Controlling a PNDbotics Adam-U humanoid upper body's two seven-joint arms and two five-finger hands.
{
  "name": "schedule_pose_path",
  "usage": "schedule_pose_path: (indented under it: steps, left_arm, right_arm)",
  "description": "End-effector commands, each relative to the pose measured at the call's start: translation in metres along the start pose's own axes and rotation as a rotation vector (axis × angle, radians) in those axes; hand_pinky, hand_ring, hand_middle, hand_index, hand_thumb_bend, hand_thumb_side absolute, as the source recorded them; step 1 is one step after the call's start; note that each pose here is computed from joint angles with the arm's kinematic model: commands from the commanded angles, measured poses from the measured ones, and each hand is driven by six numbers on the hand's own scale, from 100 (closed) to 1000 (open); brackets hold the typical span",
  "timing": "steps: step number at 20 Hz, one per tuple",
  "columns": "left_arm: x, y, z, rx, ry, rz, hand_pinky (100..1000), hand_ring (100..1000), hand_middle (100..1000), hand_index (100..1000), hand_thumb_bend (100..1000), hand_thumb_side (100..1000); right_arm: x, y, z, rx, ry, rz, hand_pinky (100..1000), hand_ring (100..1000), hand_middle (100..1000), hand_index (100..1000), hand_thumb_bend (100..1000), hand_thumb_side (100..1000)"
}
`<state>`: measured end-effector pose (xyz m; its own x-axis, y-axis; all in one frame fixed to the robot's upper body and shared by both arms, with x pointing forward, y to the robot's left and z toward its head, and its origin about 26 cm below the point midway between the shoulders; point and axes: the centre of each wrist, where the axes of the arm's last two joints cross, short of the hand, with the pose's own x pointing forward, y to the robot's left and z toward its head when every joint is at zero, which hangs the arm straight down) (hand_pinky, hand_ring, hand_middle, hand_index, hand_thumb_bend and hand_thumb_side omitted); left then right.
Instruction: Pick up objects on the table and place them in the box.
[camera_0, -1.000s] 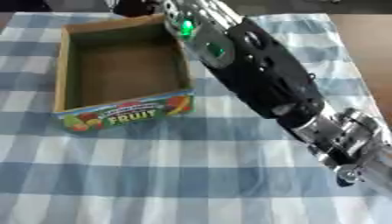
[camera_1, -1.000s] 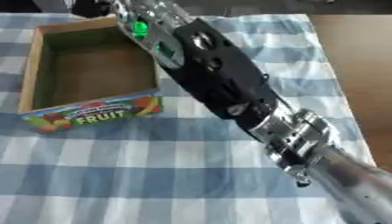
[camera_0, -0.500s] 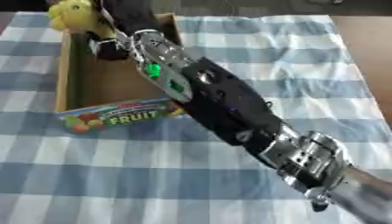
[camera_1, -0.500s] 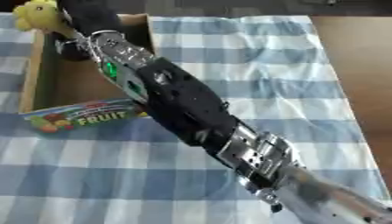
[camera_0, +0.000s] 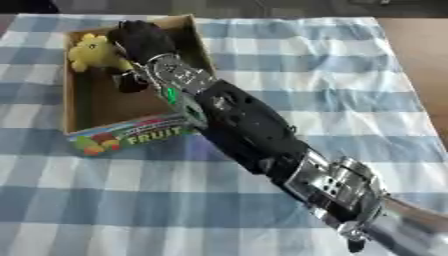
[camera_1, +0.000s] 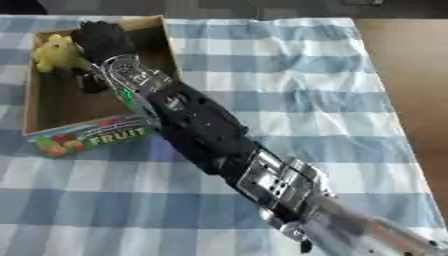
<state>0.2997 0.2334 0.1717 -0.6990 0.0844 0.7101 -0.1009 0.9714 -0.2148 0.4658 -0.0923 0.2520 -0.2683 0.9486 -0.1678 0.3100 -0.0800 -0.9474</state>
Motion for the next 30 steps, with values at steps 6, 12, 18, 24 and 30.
schedule_pose_path:
  steps: [6,12,18,24,30]
  left_arm:
    - [0.006,-0.002,-0.003,-0.012,-0.025,0.011,665,598,609,889,100,698]
    - [0.006,-0.002,-0.003,-0.011,-0.024,0.012,665,599,609,889,100,698]
    - [0.006,-0.003,-0.003,-0.013,-0.023,0.014,665,599,610,888,100,697]
    - [0.006,-0.003,-0.002,-0.015,-0.02,0.016,665,600,610,888,100,698]
    - [0.006,-0.001,-0.002,-0.008,-0.018,0.01,665,600,610,888,100,699]
  right_arm:
    - [0.002,-0.016,-0.002,0.041,-0.03,0.205,716,614,423,627,100,446]
    - [0.002,-0.024,-0.001,0.1,-0.061,0.256,746,714,545,726,361,813]
    - [0.001,-0.033,-0.001,0.076,-0.041,0.244,762,748,578,768,488,937]
    - [-0.001,-0.038,-0.001,0.036,-0.014,0.233,767,746,573,781,494,941]
    - [-0.014,-0.075,0.008,-0.097,0.016,0.126,771,682,523,770,435,966]
